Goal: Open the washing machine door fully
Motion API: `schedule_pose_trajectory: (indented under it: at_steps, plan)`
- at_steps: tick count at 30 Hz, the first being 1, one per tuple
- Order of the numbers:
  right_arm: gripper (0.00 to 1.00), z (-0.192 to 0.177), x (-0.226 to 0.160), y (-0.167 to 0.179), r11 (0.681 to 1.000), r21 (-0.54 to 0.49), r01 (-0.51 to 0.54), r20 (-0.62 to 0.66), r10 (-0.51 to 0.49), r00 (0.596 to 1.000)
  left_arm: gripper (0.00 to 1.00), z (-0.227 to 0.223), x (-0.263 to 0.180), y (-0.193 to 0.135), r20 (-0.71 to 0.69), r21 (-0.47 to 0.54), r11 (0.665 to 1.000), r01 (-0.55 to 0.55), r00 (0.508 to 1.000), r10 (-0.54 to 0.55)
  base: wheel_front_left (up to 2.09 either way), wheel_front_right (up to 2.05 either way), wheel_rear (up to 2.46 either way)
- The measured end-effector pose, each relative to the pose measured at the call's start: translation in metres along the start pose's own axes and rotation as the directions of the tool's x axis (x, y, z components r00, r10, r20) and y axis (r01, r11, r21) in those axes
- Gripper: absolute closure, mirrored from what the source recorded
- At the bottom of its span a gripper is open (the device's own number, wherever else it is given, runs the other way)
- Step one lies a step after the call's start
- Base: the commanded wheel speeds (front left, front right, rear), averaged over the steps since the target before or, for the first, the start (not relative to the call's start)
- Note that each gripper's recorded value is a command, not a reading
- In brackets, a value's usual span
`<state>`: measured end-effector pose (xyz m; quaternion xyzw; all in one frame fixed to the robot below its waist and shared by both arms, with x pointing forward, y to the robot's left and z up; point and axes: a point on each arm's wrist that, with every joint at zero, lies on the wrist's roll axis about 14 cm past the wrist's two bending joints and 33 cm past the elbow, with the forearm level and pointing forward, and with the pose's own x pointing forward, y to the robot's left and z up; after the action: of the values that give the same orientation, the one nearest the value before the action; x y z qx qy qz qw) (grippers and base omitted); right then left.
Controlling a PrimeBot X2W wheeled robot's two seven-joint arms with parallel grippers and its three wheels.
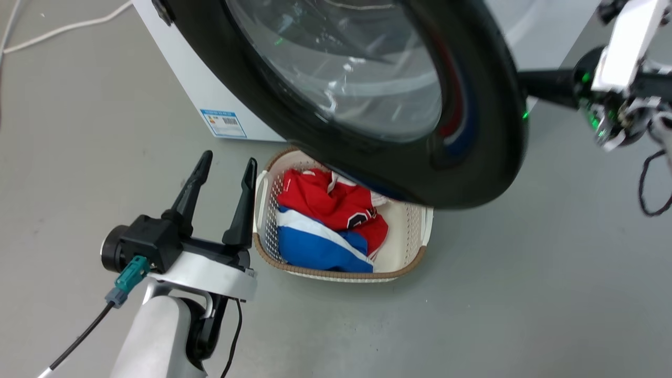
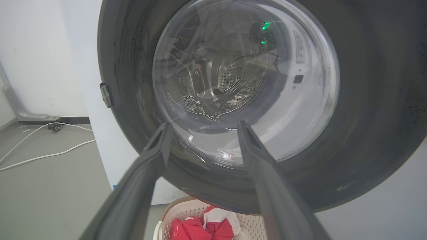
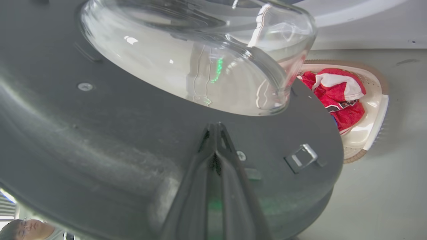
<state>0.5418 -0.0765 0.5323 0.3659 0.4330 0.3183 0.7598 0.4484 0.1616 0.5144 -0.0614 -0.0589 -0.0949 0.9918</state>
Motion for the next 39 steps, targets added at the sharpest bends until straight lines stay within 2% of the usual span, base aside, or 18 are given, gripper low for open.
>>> schedule_pose_trajectory:
  at_steps: [11, 25, 29, 33, 39]
  plan:
    - [1.0, -0.087, 0.011, 0.048, 0.988, -0.073, -0.133, -0.185, 0.118, 0.976, 0.0, 0.014, -0.03, -0.011, 0.01, -0.016, 1.0, 0.006, 1.0, -0.006, 0.0, 0.0, 0.0]
    - [1.0, -0.141, 0.026, 0.093, 0.958, -0.093, -0.272, -0.294, 0.235, 0.926, 0.0, 0.024, -0.046, -0.008, 0.026, -0.014, 1.0, -0.014, 1.0, 0.014, 0.0, 0.0, 0.0]
    - [1.0, -0.143, 0.028, 0.095, 0.955, -0.088, -0.284, -0.283, 0.249, 0.926, 0.0, 0.024, -0.047, -0.009, 0.026, -0.02, 1.0, -0.013, 1.0, 0.014, 0.0, 0.0, 0.0]
    - [1.0, -0.137, 0.023, 0.098, 0.951, -0.079, -0.3, -0.22, 0.277, 0.935, 0.0, 0.022, -0.048, -0.011, 0.02, -0.023, 1.0, -0.008, 1.0, 0.008, 0.0, 0.0, 0.0]
    - [1.0, -0.11, 0.004, 0.105, 0.938, -0.099, -0.332, -0.02, 0.331, 0.943, 0.0, 0.021, -0.047, -0.016, 0.018, -0.027, 1.0, 0.007, 1.0, -0.006, 0.0, 0.0, 0.0]
